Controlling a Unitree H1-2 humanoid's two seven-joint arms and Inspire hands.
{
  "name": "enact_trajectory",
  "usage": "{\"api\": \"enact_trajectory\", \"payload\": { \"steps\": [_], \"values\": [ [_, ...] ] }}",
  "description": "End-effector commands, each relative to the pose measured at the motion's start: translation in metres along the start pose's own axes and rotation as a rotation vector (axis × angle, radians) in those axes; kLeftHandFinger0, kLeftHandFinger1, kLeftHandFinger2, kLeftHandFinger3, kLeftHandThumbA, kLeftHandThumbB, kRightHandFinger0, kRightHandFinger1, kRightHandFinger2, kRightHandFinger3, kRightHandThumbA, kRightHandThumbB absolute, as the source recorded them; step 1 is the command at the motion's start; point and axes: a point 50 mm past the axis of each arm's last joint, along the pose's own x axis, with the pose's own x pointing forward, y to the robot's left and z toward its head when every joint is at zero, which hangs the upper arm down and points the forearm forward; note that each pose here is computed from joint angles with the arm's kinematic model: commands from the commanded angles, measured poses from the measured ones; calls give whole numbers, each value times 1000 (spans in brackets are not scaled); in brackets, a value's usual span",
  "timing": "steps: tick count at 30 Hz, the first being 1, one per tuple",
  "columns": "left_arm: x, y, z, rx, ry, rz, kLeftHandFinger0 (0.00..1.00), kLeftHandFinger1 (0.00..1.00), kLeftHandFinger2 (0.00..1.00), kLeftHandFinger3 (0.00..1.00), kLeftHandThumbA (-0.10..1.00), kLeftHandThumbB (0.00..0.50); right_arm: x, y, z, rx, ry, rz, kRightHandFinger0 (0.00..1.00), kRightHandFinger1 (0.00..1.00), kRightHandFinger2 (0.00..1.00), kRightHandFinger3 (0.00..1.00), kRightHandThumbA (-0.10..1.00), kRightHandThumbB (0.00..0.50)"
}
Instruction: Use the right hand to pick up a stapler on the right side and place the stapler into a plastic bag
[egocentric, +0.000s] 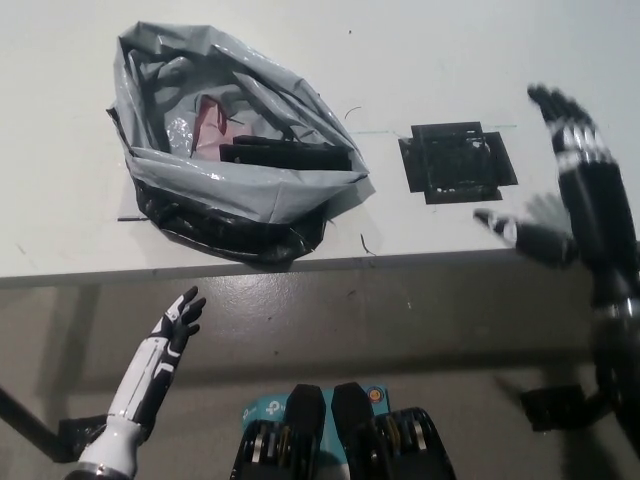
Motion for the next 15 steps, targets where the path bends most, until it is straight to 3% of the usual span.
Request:
{"api": "enact_trajectory", "payload": {
  "steps": [1,5,8,10,14,15],
  "values": [
    [35,41,27,12,-96,80,1000,1000,1000,1000,1000,117,-66,-113,151,361,-551,-342,1000,1000,1000,1000,1000,264],
    [32,36,24,2,-89,73,1000,1000,1000,1000,1000,118,-68,-82,136,441,-403,-285,1000,1000,1000,1000,1000,219],
    [32,36,24,2,-88,73,1000,1000,1000,1000,1000,117,-68,-80,136,448,-389,-279,1000,1000,1000,1000,1000,219],
    [25,34,21,-2,-75,71,1000,1000,1000,1000,1000,98,-61,-40,113,505,-238,-211,1000,1000,1000,1000,1000,176],
    [20,32,19,-3,-66,69,1000,1000,1000,1000,1000,94,-63,-30,107,526,-193,-192,1000,1000,1000,1000,1000,175],
    [15,31,16,-16,-52,67,1000,1000,1000,1000,1000,109,-61,-4,86,568,-97,-159,1000,1000,1000,1000,1000,171]
  ]
}}
